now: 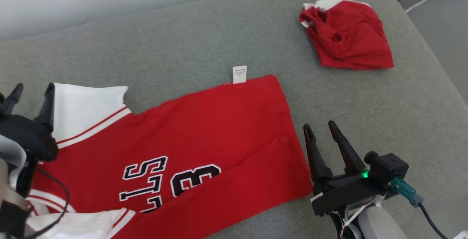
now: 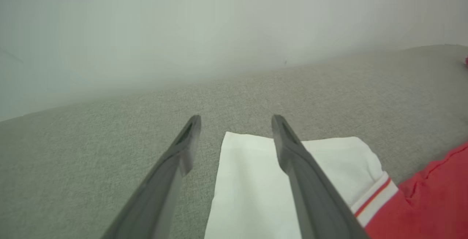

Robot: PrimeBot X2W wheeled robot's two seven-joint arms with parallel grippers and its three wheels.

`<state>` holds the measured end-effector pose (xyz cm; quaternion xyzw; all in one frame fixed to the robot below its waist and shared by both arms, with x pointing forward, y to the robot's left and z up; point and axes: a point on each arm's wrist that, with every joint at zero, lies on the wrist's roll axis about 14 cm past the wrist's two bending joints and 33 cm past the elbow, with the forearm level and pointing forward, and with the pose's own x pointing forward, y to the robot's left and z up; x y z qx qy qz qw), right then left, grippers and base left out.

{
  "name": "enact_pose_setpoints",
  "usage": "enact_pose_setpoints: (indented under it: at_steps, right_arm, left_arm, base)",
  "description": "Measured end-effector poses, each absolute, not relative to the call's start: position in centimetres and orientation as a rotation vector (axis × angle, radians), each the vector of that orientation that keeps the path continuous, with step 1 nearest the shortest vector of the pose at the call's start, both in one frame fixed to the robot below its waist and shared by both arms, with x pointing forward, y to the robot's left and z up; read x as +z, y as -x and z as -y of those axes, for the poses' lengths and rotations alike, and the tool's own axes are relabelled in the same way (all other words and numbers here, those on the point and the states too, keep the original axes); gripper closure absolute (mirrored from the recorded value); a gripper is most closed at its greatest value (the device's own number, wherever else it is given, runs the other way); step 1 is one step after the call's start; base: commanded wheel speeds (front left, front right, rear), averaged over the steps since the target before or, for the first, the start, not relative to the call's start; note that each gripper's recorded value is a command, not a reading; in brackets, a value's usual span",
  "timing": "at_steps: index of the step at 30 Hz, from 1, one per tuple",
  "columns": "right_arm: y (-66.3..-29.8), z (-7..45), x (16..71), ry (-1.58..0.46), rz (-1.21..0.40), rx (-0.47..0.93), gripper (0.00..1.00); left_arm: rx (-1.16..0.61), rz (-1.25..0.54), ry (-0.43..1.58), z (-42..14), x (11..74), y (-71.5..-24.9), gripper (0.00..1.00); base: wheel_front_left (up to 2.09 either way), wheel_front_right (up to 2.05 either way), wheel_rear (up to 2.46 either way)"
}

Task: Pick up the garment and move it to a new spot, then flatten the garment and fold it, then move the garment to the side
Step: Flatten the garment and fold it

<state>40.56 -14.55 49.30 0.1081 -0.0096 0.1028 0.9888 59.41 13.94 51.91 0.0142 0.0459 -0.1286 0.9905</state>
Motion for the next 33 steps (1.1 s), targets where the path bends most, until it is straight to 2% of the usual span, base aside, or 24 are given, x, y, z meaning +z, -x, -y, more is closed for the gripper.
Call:
enact_pose_setpoints:
  at_steps: [13,21,22,23,24,33]
  right_arm:
    - [-41.5,15.8,47.9,-0.210,-0.014,0.164,0.00]
    - [-41.9,16.1,47.2,-0.207,-0.034,0.152,0.00]
    - [-41.9,16.1,47.1,-0.207,-0.037,0.151,0.00]
    - [-41.9,16.2,47.0,-0.207,-0.040,0.150,0.00]
    - [-41.9,16.2,46.9,-0.207,-0.042,0.150,0.00]
    - [-43.5,15.7,47.6,-0.166,-0.031,0.201,0.00]
  left_arm:
    - [-0.259,-0.286,-0.058,-13.6,45.8,-62.7,0.00]
    - [-0.271,-0.324,-0.070,-12.9,44.0,-63.9,0.00]
    - [-0.272,-0.327,-0.072,-12.9,43.9,-64.1,0.51]
    - [-0.274,-0.331,-0.073,-12.8,43.8,-64.2,0.68]
    - [-0.278,-0.336,-0.077,-12.6,43.7,-64.1,1.00]
    - [-0.304,-0.286,-0.085,-11.9,45.3,-63.9,1.00]
  base:
    - [0.00,0.00,0.00]
    - [0.00,0.00,0.00]
    - [0.00,0.00,0.00]
    - [0.00,0.00,0.00]
    - [0.00,0.00,0.00]
    - [0.00,0.00,0.00]
